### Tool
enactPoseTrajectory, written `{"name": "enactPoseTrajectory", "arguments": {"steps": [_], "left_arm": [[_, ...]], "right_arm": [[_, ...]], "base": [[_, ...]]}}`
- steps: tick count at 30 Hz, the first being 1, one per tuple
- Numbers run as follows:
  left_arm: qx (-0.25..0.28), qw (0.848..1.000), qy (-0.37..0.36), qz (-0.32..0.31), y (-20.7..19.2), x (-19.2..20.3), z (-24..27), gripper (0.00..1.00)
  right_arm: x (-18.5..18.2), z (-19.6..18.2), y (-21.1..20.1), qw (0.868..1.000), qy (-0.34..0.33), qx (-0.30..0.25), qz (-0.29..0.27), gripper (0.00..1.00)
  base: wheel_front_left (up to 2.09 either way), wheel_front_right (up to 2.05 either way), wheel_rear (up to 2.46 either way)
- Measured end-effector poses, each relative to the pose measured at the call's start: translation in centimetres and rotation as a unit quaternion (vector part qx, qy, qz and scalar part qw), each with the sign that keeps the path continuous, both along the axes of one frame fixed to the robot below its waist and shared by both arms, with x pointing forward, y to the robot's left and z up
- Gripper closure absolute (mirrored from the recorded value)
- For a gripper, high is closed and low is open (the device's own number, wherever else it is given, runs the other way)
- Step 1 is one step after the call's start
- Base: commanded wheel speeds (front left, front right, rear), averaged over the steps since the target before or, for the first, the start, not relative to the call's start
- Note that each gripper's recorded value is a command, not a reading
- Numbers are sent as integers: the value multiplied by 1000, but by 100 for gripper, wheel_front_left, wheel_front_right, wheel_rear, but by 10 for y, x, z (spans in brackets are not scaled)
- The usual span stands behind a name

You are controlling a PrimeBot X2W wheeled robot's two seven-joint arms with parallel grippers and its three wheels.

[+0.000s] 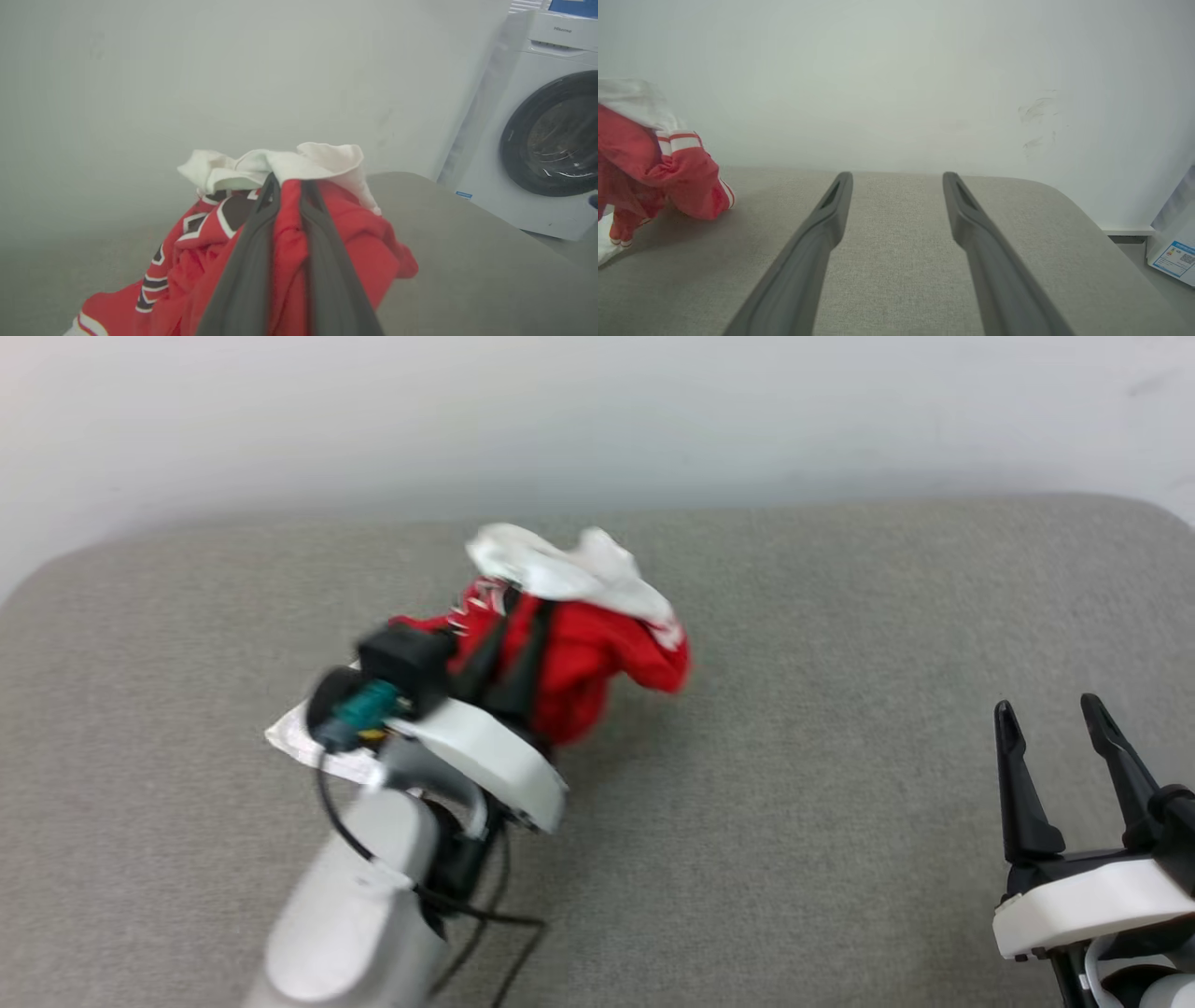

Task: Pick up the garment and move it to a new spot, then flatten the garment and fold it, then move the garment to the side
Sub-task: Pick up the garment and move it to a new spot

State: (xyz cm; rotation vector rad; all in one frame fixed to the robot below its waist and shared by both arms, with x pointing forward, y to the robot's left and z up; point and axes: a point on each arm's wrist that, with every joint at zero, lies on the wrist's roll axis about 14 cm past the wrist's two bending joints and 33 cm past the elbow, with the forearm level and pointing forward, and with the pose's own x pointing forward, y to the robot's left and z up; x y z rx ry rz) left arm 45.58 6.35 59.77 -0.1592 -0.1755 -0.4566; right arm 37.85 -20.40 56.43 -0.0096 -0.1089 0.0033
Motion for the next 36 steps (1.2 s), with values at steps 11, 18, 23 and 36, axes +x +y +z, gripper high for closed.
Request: {"name": "enactPoseTrajectory", "arguments": {"steps": [11, 18, 23, 36], "left_arm": [[9, 969, 180, -169, -108, -64, -124, 100], [40, 944, 244, -220, -127, -103, -169, 77], [38, 948, 214, -234, -133, -114, -156, 0], [-5, 993, 46, -106, -76, -91, -63, 0]], "right_arm": [[11, -31, -18, 999, 42, 0, -27, 0], [26, -41, -9, 999, 50, 3, -12, 0], [28, -37, -1, 999, 45, 2, -1, 0], [3, -21, 17, 999, 34, 5, 25, 0]], "base": [[0, 0, 0], [0, 0, 0], [0, 0, 0], [0, 0, 0]]}}
